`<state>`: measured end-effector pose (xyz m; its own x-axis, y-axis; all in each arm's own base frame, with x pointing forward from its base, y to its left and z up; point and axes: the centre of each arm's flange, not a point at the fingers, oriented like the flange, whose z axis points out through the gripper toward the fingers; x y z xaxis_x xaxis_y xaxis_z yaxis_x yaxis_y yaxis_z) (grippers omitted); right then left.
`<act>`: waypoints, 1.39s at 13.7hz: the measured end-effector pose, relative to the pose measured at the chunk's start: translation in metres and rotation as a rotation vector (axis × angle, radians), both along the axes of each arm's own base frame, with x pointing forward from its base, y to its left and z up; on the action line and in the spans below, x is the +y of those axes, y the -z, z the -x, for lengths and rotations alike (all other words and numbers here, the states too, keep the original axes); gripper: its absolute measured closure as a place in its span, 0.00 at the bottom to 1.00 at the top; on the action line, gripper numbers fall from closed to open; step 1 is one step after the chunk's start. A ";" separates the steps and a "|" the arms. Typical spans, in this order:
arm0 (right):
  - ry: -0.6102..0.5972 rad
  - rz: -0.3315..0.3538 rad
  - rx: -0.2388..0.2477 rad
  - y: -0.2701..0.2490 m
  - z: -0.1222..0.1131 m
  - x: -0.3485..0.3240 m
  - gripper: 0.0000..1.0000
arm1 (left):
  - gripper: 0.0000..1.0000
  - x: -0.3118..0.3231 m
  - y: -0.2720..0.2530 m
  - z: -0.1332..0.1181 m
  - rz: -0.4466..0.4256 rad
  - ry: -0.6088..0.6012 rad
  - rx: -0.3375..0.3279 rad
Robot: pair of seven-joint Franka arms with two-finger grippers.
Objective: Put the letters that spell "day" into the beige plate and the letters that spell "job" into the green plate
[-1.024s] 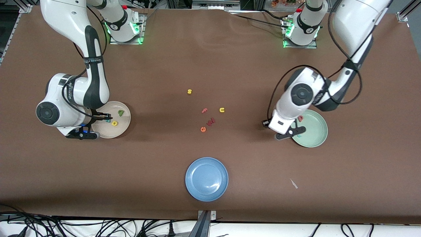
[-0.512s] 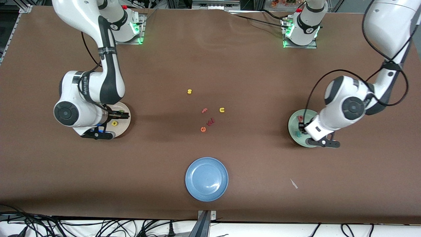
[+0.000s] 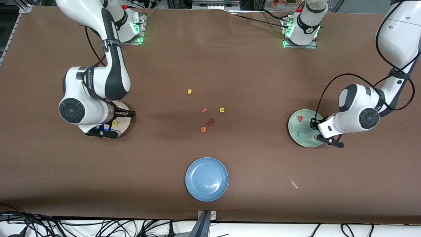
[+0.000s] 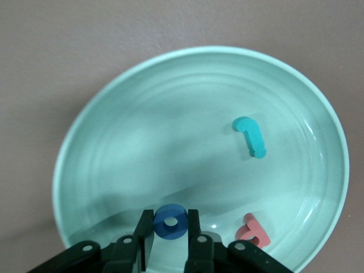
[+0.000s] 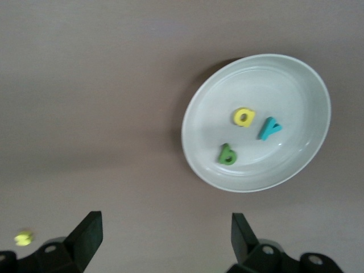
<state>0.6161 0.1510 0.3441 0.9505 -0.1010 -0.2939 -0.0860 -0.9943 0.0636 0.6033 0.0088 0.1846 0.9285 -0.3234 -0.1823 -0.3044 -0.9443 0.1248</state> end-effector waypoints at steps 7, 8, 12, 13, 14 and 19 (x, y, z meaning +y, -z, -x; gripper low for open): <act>-0.050 -0.084 -0.099 -0.109 0.017 -0.053 0.00 | 0.16 -0.005 -0.043 -0.014 -0.024 0.016 -0.042; -0.068 -0.075 -0.120 -0.127 0.023 -0.061 0.00 | 0.04 -0.012 -0.068 -0.018 -0.039 0.030 -0.053; -0.114 -0.056 -0.153 -0.185 0.050 -0.084 0.00 | 0.00 -0.049 -0.192 -0.033 -0.103 0.086 -0.066; -0.130 -0.056 -0.157 -0.197 0.055 -0.089 0.00 | 0.00 -0.057 -0.223 -0.035 -0.111 0.095 -0.061; -0.135 -0.058 -0.163 -0.207 0.058 -0.093 0.00 | 0.00 -0.063 -0.250 -0.035 -0.115 0.101 -0.055; -0.145 -0.068 -0.169 -0.236 0.069 -0.111 0.00 | 0.00 -0.066 -0.319 -0.038 -0.107 0.091 -0.076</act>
<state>0.5468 0.0396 0.5796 0.9899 0.0544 -0.1309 0.0540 -0.9985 -0.0068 0.6415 -0.0570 0.5036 0.9088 -0.3889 -0.1509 -0.3936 -0.9193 -0.0014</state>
